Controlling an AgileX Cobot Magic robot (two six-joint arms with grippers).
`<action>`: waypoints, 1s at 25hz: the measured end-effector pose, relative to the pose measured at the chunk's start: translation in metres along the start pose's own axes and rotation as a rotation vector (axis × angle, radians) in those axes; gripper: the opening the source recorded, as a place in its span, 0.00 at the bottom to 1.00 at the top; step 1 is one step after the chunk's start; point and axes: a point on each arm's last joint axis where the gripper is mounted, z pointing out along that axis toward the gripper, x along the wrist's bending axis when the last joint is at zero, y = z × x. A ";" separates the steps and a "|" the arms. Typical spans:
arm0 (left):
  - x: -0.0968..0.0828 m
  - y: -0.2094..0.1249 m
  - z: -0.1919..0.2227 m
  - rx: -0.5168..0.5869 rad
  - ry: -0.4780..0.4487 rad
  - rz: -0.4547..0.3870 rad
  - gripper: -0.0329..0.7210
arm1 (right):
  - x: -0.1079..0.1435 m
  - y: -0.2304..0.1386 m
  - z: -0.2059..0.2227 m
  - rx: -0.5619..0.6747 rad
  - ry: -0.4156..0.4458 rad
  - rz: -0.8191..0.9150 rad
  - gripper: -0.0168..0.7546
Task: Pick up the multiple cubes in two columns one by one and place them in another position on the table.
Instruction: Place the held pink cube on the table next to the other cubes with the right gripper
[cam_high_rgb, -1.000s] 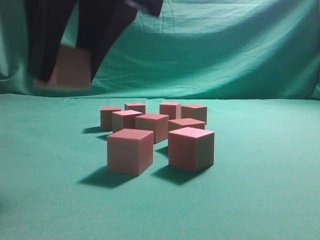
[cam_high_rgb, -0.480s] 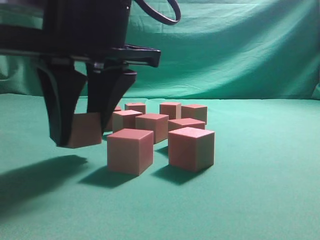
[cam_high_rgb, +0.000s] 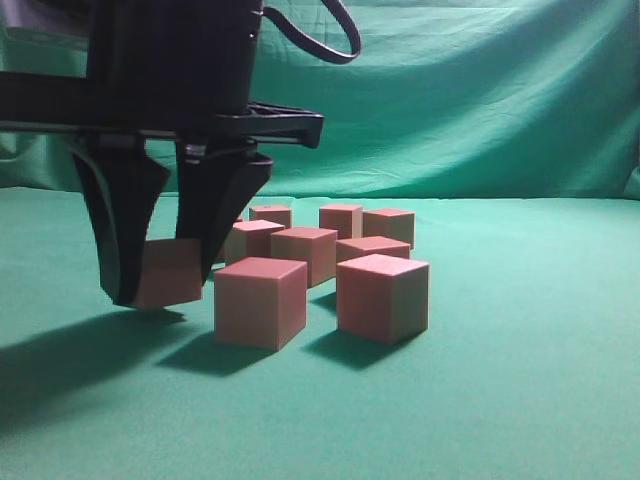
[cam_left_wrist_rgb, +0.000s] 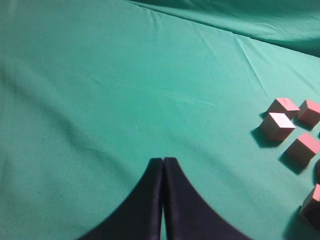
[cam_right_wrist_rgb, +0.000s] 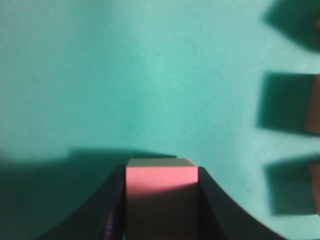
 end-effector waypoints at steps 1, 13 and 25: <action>0.000 0.000 0.000 0.000 0.000 0.000 0.04 | 0.000 0.000 0.000 0.001 0.005 0.005 0.35; 0.000 0.000 0.000 0.000 0.000 0.000 0.04 | 0.002 0.010 -0.008 0.005 0.011 0.012 0.86; 0.000 0.000 0.000 0.000 0.000 0.000 0.04 | 0.005 0.074 -0.137 -0.144 0.001 0.017 0.27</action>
